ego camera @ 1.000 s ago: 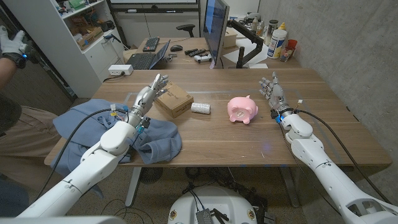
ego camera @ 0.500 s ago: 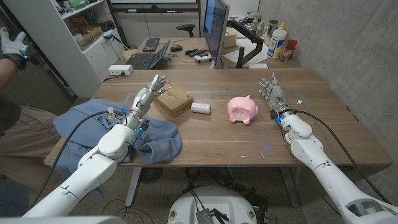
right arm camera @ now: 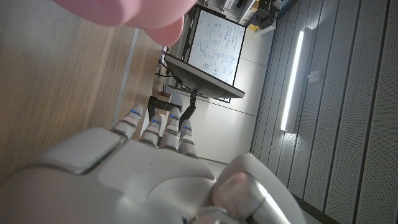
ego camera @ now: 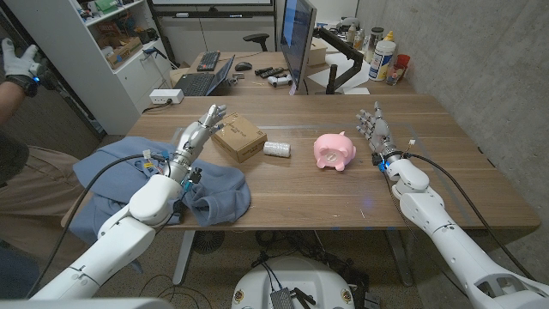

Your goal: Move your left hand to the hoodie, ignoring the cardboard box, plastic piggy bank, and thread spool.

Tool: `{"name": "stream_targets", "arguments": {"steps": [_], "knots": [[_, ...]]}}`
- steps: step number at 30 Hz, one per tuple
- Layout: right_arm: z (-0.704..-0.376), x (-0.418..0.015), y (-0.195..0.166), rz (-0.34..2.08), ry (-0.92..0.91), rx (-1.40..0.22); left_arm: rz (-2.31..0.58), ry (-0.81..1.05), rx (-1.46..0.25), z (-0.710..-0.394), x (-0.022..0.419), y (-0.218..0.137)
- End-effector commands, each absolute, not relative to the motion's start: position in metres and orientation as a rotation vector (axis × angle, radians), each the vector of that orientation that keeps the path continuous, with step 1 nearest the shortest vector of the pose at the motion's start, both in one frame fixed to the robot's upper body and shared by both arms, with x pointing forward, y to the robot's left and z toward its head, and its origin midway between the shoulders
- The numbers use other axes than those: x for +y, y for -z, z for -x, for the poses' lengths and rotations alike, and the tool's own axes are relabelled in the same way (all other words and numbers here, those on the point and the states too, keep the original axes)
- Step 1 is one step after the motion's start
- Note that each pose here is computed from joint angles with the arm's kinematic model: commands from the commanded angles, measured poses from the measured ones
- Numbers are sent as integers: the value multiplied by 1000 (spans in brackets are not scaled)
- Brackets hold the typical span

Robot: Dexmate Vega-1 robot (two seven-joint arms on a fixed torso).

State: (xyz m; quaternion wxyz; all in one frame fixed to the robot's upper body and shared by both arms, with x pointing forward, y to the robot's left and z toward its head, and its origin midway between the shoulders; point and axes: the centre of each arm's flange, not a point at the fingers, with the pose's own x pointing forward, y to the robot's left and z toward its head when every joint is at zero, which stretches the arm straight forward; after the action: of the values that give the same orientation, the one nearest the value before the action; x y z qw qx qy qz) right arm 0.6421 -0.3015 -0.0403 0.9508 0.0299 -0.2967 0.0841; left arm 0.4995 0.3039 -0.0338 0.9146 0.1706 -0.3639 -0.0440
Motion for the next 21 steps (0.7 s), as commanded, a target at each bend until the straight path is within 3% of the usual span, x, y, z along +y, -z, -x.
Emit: {"name": "stream_targets", "arguments": {"steps": [1,21], "knots": [[-642,-303,41,-62,-169,-605,-456,42,-740,-479,305,36],[-634,-307,36,-61,-173,-623,-527,-28,-724,-453,311,47]]}}
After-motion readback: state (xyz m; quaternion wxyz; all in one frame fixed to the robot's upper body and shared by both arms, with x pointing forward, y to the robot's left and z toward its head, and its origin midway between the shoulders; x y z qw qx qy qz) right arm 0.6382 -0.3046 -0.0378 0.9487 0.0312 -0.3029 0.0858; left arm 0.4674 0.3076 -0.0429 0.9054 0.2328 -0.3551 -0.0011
